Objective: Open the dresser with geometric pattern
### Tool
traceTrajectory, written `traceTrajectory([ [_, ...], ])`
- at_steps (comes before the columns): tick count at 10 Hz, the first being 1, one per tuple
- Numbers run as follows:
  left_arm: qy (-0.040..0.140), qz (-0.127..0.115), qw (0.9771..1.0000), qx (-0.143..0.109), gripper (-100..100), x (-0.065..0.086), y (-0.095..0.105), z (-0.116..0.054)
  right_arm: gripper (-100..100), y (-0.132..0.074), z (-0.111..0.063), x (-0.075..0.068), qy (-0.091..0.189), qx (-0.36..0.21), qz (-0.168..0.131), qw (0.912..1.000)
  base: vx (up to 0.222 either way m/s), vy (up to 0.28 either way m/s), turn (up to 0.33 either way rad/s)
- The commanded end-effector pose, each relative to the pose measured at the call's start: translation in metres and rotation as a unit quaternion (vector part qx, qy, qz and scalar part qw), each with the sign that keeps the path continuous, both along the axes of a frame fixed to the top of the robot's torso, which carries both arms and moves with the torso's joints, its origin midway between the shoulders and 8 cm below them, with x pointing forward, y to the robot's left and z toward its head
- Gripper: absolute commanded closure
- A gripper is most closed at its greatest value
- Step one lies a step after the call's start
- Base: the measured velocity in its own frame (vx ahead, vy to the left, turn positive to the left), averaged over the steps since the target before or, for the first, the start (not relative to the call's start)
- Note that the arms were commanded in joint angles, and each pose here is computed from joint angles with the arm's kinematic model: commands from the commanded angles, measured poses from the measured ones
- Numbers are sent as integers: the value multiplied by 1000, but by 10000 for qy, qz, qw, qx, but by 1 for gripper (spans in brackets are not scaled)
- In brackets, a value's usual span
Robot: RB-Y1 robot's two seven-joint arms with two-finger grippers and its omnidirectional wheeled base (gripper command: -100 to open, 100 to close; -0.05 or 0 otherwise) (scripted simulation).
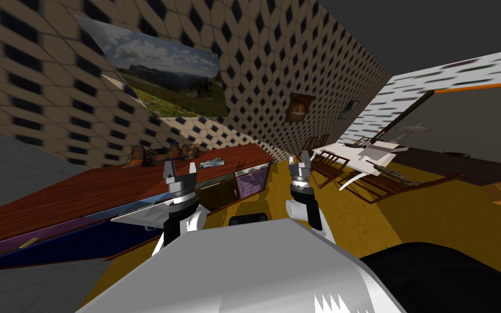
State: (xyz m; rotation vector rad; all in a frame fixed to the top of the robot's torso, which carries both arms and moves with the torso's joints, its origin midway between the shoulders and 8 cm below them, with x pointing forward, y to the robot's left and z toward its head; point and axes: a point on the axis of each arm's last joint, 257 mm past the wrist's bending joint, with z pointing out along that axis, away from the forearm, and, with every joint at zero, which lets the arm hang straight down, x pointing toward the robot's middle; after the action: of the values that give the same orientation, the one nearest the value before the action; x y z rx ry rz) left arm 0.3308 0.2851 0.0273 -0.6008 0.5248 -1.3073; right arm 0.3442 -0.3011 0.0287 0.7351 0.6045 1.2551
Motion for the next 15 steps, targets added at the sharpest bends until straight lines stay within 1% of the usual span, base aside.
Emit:
traceTrajectory([
  [1,0,0,10000,0,0,0,0,0,0,0,0,0,0,0,0,10000,0,0,0],
  [9,-2,0,10000,0,0,0,0,0,0,0,0,0,-2,-1,0,10000,0,0,0],
  [10,42,-108,9998,164,-100,2,-3,-7,0,0,0,0,-2,-1,0,10000,33,-34,22],
  [12,81,-185,9995,249,-100,5,-3,-16,0,0,0,0,2,1,0,10000,62,-91,21],
  [15,137,-263,9992,280,-100,9,1,-36,0,0,0,0,2,1,0,10000,70,-102,26],
])
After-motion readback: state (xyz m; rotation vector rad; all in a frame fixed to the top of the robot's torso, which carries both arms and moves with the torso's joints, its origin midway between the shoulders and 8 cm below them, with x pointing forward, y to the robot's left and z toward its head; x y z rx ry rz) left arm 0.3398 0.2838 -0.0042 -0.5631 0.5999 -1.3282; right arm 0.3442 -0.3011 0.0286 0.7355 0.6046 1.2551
